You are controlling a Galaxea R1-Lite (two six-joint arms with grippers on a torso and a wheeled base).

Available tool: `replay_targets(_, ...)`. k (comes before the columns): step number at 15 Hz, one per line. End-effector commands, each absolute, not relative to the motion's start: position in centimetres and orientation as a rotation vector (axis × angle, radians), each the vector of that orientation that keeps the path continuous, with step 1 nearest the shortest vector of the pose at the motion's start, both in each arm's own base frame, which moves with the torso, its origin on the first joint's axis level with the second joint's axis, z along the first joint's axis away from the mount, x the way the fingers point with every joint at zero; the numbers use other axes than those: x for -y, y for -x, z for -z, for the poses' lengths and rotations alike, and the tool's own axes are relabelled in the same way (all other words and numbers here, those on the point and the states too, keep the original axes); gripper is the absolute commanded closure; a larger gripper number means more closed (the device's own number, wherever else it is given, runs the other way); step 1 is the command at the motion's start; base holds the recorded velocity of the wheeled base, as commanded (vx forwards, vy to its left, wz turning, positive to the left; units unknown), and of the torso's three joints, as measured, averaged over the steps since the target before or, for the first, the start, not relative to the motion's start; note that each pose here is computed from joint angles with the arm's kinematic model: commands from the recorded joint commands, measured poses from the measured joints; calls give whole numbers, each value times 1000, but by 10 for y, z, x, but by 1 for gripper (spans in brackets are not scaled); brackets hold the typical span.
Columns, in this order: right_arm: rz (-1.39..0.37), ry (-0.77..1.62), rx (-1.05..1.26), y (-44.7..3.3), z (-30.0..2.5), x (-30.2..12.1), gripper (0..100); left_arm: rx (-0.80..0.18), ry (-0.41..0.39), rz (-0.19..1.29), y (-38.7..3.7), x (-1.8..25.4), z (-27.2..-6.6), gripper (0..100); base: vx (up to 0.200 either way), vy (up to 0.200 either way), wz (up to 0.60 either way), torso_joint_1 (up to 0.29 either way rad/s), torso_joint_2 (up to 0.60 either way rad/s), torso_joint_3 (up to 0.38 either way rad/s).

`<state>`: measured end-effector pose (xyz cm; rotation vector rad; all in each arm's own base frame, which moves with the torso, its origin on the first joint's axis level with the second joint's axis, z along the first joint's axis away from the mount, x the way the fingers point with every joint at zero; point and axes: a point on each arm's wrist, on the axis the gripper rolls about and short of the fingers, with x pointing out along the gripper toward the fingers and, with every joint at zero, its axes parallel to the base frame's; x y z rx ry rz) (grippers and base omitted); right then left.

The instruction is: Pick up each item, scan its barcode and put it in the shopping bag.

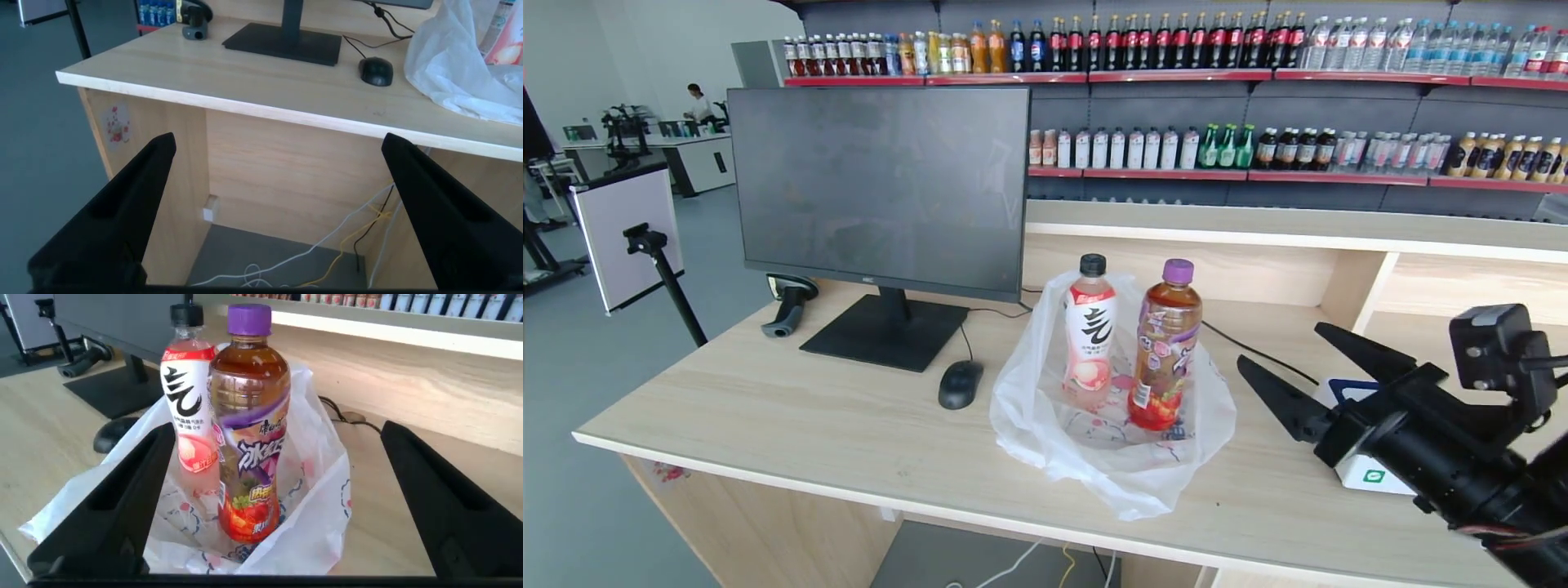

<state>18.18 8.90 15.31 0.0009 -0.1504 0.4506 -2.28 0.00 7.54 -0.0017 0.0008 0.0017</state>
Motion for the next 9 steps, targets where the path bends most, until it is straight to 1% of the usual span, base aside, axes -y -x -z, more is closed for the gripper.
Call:
replay_targets(1, -488, -46, 292, -118, -171, -63, 0, -2, 3, -3, 23, 0, -75, 0, 0, 0, 0, 0, 0, 0)
replay_targets(2, -485, -83, 323, -105, -178, -56, 0, -3, 2, -3, 23, 0, -75, 0, 0, 0, 0, 0, 0, 0)
replay_targets(3, -485, -83, 294, -98, -176, -53, 0, -2, 2, -2, 23, 0, -75, 0, 0, 0, 0, 0, 0, 0)
replay_targets(6, -492, -106, 130, -59, -157, -31, 0, 0, 5, -3, 23, 0, -75, 0, 0, 0, 0, 0, 0, 0)
replay_targets(7, -500, -86, 17, -29, -132, -16, 0, -2, 6, -3, 23, 0, -75, 0, 0, 0, 0, 0, 0, 0)
replay_targets(8, -503, -42, -30, -13, -115, -7, 0, -3, 5, -3, 23, 0, -75, 0, 0, 0, 0, 0, 0, 0)
replay_targets(9, -503, -21, -42, -4, -106, -2, 0, -2, 5, -3, 23, 0, -75, 0, 0, 0, 0, 0, 0, 0)
